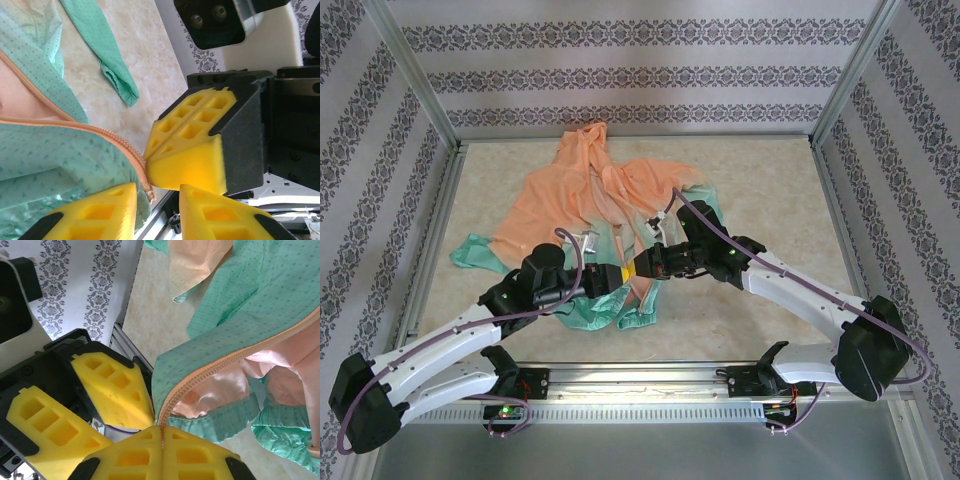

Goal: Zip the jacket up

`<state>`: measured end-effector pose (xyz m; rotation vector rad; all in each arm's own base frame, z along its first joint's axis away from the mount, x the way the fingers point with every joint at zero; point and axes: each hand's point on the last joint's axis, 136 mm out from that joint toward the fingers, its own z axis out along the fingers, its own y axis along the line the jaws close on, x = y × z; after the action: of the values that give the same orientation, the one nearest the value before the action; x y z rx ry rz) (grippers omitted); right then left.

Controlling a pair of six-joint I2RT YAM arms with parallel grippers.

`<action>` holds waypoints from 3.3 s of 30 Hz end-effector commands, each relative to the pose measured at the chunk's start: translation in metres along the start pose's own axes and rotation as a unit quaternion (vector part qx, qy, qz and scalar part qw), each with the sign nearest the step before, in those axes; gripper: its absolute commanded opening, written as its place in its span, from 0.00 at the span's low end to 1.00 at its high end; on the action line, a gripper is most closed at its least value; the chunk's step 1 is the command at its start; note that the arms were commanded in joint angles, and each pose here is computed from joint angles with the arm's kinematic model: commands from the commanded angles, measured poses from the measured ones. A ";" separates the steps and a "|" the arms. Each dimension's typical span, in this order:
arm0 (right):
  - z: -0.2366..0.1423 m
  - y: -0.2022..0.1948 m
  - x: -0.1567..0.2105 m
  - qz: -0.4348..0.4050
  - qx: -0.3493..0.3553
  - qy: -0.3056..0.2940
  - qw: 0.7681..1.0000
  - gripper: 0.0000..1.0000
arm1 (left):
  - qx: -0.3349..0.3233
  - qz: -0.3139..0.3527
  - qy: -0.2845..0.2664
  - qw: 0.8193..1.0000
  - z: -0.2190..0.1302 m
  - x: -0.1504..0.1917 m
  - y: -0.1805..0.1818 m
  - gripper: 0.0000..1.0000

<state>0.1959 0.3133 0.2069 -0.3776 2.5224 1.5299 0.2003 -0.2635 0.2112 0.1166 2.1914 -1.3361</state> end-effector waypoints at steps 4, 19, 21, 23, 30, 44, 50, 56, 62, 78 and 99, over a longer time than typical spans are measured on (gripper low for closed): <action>0.000 0.010 0.004 0.001 -0.015 0.009 1.000 0.00 | -0.004 -0.028 -0.007 1.000 0.000 0.007 0.007 0.33; 0.004 0.005 0.007 0.012 -0.018 0.013 1.000 0.00 | 0.068 -0.044 -0.051 0.995 0.001 0.001 -0.003 0.29; 0.006 0.003 0.007 0.014 -0.018 0.015 1.000 0.00 | 0.073 -0.047 -0.054 0.995 0.000 0.001 -0.004 0.29; 0.007 0.002 0.008 0.015 -0.018 0.017 1.000 0.00 | 0.075 -0.048 -0.057 0.994 0.000 0.000 -0.004 0.28; 0.008 0.000 0.009 0.017 -0.018 0.020 1.000 0.00 | 0.080 -0.049 -0.064 0.994 -0.003 0.000 -0.003 0.30; 0.008 0.002 0.009 0.014 -0.021 0.019 0.999 0.00 | 0.090 -0.045 -0.062 0.993 -0.003 0.005 -0.002 0.08; 0.006 0.004 0.007 0.009 -0.021 0.016 1.000 0.02 | 0.100 -0.042 -0.071 0.992 -0.006 0.005 0.000 0.00; -0.004 -0.002 0.002 0.007 -0.001 -0.008 1.000 0.34 | 0.099 -0.040 -0.085 0.991 -0.011 0.003 0.004 0.00; -0.008 -0.036 0.013 0.012 0.070 -0.028 0.997 0.38 | 0.100 -0.035 -0.095 0.990 -0.017 0.003 0.008 0.00; 0.021 -0.125 0.072 -0.093 0.233 -0.042 0.967 0.43 | 0.057 -0.004 -0.094 0.994 -0.029 0.007 0.019 0.00; 0.036 -0.136 0.086 -0.279 0.220 -0.037 0.934 0.44 | 0.040 -0.014 -0.102 0.994 -0.033 0.011 0.030 0.00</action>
<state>0.1511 0.2669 0.0447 -0.7972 2.3993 0.7392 0.1841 -0.2264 0.1926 -0.0207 1.9960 -1.4123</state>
